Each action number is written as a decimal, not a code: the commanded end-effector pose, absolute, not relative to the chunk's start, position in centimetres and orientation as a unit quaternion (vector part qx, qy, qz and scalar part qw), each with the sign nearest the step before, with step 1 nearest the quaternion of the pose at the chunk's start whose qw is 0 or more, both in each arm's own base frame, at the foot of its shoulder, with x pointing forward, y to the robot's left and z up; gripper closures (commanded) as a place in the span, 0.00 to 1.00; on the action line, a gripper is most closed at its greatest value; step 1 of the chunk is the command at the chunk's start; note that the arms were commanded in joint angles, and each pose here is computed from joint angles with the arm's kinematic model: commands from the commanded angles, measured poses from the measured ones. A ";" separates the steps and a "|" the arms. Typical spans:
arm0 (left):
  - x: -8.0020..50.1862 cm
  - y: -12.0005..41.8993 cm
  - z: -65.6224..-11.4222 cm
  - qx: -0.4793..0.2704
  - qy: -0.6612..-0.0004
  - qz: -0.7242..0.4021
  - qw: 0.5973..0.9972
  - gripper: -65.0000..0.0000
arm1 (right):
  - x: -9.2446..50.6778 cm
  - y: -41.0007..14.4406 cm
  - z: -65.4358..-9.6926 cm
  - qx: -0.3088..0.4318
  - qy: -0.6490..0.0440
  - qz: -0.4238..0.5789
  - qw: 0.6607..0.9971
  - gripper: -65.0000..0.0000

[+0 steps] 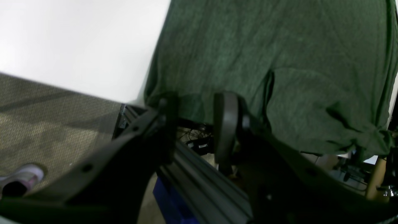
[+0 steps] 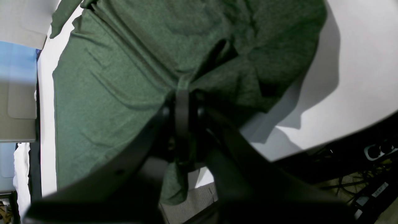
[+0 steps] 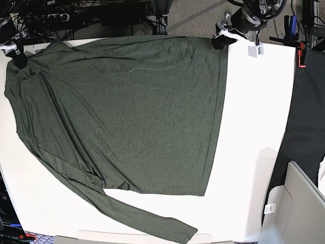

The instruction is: Fold the T-shirt properly

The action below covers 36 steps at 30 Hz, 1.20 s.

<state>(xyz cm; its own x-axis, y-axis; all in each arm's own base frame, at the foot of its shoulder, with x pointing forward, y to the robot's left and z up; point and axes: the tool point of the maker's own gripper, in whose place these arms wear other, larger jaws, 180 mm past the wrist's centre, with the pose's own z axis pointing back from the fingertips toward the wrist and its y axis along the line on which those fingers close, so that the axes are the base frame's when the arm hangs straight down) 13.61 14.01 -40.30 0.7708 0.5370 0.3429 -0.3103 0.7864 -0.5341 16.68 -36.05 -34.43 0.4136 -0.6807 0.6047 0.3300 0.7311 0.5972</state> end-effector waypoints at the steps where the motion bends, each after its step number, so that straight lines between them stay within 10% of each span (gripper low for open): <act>1: 14.3 13.8 -39.7 -0.238 -0.258 0.231 0.908 0.72 | 17.2 -36.7 -33.1 0.193 -0.466 -0.298 0.811 0.99; 27: 16.4 10.6 -40.6 -0.278 -0.248 0.209 0.904 0.73 | 17.0 -36.4 -33.4 0.196 -0.464 -0.304 0.809 0.99; 36: 17.2 10.9 -40.2 -0.276 -0.260 0.207 0.902 1.00 | 16.9 -36.4 -33.5 0.196 -0.463 -0.304 0.810 0.99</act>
